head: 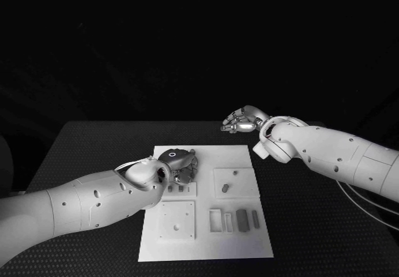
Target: Assemble the parts on the task board
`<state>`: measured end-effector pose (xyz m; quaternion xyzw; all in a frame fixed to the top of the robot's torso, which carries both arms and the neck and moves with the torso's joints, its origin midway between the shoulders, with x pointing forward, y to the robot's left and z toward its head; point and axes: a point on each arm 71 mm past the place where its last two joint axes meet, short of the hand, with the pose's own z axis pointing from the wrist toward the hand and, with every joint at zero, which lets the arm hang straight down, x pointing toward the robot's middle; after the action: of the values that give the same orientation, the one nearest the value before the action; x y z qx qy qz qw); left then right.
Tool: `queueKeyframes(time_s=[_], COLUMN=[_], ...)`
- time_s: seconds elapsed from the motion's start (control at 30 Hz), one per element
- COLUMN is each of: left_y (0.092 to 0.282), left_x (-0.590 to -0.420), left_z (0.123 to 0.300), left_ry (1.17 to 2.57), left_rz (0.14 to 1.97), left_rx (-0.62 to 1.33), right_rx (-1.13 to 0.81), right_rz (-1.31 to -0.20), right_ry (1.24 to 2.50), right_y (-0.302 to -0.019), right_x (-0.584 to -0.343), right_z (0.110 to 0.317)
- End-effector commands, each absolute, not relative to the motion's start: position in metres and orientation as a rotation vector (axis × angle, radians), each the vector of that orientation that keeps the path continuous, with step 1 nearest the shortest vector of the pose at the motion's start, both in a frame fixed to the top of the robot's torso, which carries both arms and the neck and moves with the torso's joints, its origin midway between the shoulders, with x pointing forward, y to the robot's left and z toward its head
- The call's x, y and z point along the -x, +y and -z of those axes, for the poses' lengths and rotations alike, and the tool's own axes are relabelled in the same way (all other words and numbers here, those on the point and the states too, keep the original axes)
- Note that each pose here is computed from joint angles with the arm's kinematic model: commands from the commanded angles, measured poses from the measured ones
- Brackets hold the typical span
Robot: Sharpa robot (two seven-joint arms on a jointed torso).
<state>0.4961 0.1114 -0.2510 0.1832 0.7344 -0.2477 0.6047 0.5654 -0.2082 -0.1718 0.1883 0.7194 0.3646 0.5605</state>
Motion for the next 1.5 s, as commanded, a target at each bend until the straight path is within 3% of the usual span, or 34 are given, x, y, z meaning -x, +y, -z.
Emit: queueKeyframes(time_s=[0.03, 0.6, 1.07, 1.5], left_y=[0.108, 0.111, 0.115, 0.122], left_x=[-0.492, -0.493, -0.491, -0.494], left_z=[0.257, 0.258, 0.249, 0.229], left_ry=[1.742, 1.741, 1.659, 1.634], left_rz=[0.570, 0.560, 0.651, 0.707], left_rx=[-0.458, -0.448, -0.352, -0.264], right_rx=[-0.434, -0.433, -0.432, -0.433], right_rz=[-0.871, -0.872, -0.873, -0.872], right_ry=[1.705, 1.706, 1.706, 1.706], right_y=[-0.207, -0.207, -0.206, -0.207], right_x=[-0.565, -0.564, -0.565, -0.565], right_z=[0.172, 0.172, 0.172, 0.172])
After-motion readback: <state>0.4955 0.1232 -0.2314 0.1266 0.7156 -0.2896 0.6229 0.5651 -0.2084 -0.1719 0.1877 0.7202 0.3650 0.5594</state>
